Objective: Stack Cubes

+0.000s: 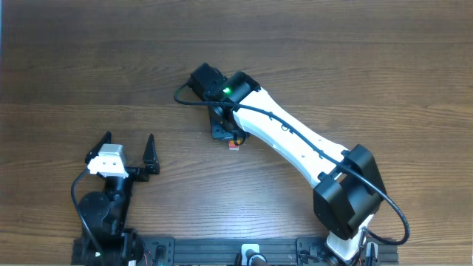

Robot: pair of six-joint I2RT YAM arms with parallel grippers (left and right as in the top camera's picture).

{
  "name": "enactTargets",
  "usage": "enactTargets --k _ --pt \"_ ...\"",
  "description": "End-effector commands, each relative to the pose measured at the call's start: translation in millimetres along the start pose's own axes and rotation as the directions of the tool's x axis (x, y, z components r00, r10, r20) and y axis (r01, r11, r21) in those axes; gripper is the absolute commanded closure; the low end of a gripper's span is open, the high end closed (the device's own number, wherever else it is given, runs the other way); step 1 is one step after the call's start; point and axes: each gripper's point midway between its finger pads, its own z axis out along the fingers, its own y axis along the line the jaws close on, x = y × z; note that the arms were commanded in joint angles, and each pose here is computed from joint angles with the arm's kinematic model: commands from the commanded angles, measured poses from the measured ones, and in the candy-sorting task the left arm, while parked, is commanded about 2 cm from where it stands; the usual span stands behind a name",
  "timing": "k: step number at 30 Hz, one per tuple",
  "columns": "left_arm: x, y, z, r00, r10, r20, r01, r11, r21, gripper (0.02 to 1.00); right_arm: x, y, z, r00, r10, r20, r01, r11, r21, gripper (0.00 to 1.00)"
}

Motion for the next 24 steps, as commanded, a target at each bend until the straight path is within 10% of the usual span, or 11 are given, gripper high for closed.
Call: enactTargets --k 1,8,14,17,24 --pt "1.1 -0.8 -0.1 1.0 0.011 0.001 -0.011 1.0 0.008 0.018 -1.1 -4.6 7.6 1.0 0.007 -0.009 -0.007 1.0 0.027 0.989" --pt "1.1 -0.8 -0.1 1.0 0.011 0.001 -0.011 1.0 0.008 0.018 -1.1 -4.7 7.6 1.0 0.007 -0.008 -0.007 1.0 0.027 0.904" --pt "1.1 -0.8 -0.1 1.0 0.011 0.001 -0.011 1.0 0.008 0.018 -0.9 -4.7 7.6 1.0 0.007 -0.009 -0.007 1.0 0.028 0.45" --pt "1.1 -0.8 -0.1 1.0 0.011 0.001 -0.011 1.0 0.008 0.018 -0.7 -4.7 7.5 1.0 0.006 -0.01 -0.006 1.0 0.028 0.018" --pt "1.1 -0.8 -0.1 1.0 0.011 0.001 -0.011 1.0 0.008 0.018 -0.9 -4.8 7.5 1.0 0.006 -0.01 -0.006 1.0 0.028 0.009"
